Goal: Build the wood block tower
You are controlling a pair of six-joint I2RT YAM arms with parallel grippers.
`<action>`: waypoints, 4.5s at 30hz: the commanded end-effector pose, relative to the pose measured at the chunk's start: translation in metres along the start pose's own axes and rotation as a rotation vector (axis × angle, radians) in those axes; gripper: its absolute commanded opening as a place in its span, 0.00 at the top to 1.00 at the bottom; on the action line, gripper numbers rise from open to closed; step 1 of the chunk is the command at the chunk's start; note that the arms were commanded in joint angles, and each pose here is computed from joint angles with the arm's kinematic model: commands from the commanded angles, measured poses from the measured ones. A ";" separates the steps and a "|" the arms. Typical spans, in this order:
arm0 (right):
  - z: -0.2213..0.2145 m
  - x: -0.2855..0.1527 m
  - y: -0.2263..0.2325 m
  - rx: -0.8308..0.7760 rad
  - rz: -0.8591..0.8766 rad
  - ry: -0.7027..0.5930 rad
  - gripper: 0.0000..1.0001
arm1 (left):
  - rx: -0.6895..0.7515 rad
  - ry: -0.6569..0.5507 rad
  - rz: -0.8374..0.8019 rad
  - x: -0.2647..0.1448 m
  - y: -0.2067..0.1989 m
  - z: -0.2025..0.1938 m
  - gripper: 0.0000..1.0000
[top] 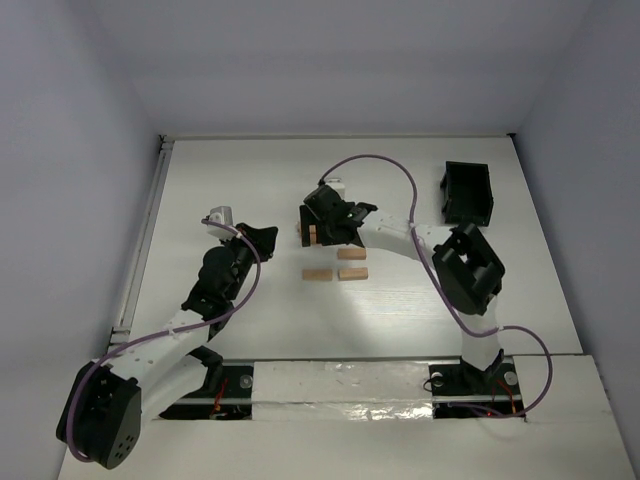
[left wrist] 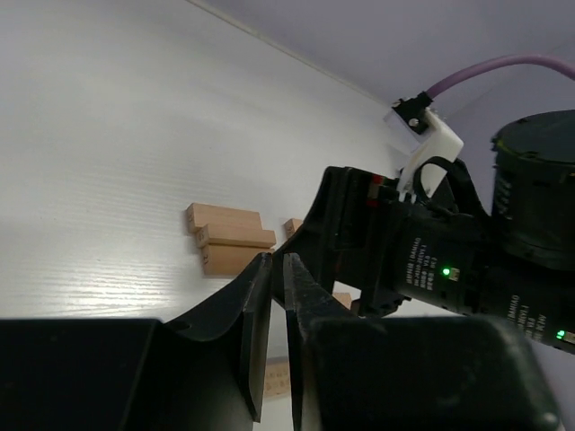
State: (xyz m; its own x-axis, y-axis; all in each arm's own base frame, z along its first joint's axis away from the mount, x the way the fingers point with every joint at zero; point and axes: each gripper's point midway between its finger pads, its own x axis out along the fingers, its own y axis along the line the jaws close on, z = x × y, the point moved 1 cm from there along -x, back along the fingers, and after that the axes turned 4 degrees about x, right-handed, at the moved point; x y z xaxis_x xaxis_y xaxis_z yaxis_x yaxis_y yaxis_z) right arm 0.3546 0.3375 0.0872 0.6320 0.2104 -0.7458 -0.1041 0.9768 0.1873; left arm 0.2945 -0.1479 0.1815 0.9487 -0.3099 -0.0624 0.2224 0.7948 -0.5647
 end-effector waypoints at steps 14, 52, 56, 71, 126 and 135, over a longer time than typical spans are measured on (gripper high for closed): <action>-0.003 0.031 0.025 -0.018 -0.006 0.030 0.01 | -0.013 -0.026 -0.034 0.007 -0.011 0.012 0.89; -0.015 0.006 0.026 0.050 0.007 0.004 0.27 | -0.014 -0.007 -0.050 0.009 -0.014 0.008 0.89; -0.029 0.004 0.032 0.044 0.011 0.017 0.27 | -0.014 -0.007 -0.058 0.008 -0.016 0.009 0.89; -0.035 0.012 0.021 0.048 -0.047 0.010 0.24 | -0.012 0.003 -0.067 0.009 -0.017 0.006 0.88; -0.026 0.011 0.015 0.015 -0.059 -0.016 0.12 | -0.003 -0.026 -0.033 0.006 -0.011 0.012 0.88; -0.018 0.000 0.016 0.028 -0.046 -0.035 0.07 | -0.004 -0.040 -0.024 0.005 -0.010 0.016 0.88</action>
State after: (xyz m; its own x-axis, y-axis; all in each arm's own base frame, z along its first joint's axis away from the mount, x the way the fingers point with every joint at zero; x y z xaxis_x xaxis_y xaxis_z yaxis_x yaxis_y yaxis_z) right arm 0.3293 0.3536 0.0461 0.6048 0.1421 -0.7836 -0.0643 0.9895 0.1298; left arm 0.2949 -0.1512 0.1720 0.9418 -0.3229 -0.0938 0.2162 0.7953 -0.5664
